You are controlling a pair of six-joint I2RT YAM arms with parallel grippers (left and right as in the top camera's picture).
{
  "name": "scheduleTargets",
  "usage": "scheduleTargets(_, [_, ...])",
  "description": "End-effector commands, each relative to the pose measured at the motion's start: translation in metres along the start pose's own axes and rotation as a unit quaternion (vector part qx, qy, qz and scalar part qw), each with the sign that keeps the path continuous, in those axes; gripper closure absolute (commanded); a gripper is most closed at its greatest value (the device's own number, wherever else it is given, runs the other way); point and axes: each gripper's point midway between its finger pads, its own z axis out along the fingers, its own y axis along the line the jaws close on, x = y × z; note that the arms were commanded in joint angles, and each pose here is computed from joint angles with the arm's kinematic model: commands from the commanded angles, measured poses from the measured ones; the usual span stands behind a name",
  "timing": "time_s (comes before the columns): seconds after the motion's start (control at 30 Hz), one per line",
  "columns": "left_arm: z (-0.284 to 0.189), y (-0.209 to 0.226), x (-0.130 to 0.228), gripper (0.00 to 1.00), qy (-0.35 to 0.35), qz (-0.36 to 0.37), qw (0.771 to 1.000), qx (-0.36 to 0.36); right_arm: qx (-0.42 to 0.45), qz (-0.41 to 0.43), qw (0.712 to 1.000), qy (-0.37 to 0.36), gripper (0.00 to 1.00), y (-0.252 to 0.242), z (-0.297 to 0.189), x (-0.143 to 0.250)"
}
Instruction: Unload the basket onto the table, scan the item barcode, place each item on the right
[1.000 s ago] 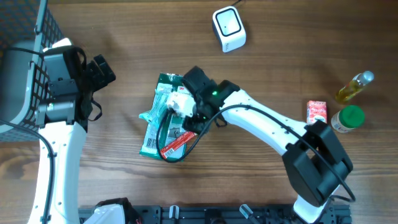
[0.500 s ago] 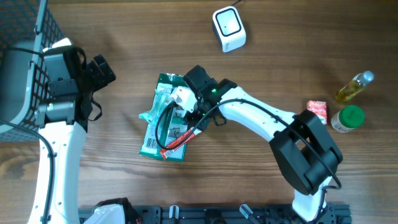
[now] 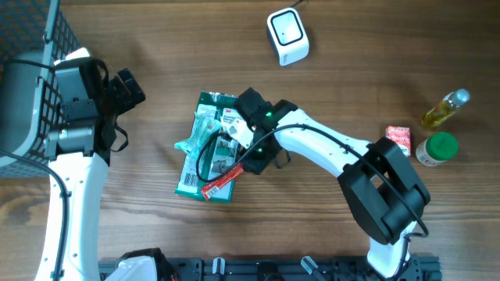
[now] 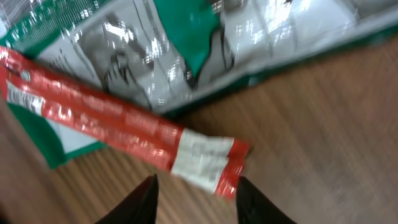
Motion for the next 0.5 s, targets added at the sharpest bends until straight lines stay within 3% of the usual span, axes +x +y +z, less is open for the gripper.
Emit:
scheduleTargets(0.0, [-0.001, 0.003, -0.005, 0.00, -0.007, 0.002, 1.000, -0.005, -0.052, 0.039, 0.998, 0.019, 0.65, 0.019, -0.001, 0.009])
scheduleTargets(0.2, [-0.001, 0.003, -0.005, 0.00, -0.006, 0.002, 1.000, -0.005, -0.046, -0.014, 0.997, -0.059, 0.66, 0.025, -0.031, -0.020])
scheduleTargets(0.33, [-0.001, 0.003, -0.005, 0.00, -0.006, 0.002, 1.000, -0.005, -0.034, -0.079, 0.992, -0.096, 0.43, 0.023, -0.035, -0.036])
scheduleTargets(0.47, [-0.001, 0.003, -0.005, 0.00, -0.007, 0.002, 1.000, -0.005, -0.035, -0.180, 0.981, -0.068, 0.41, 0.024, -0.021, -0.023])
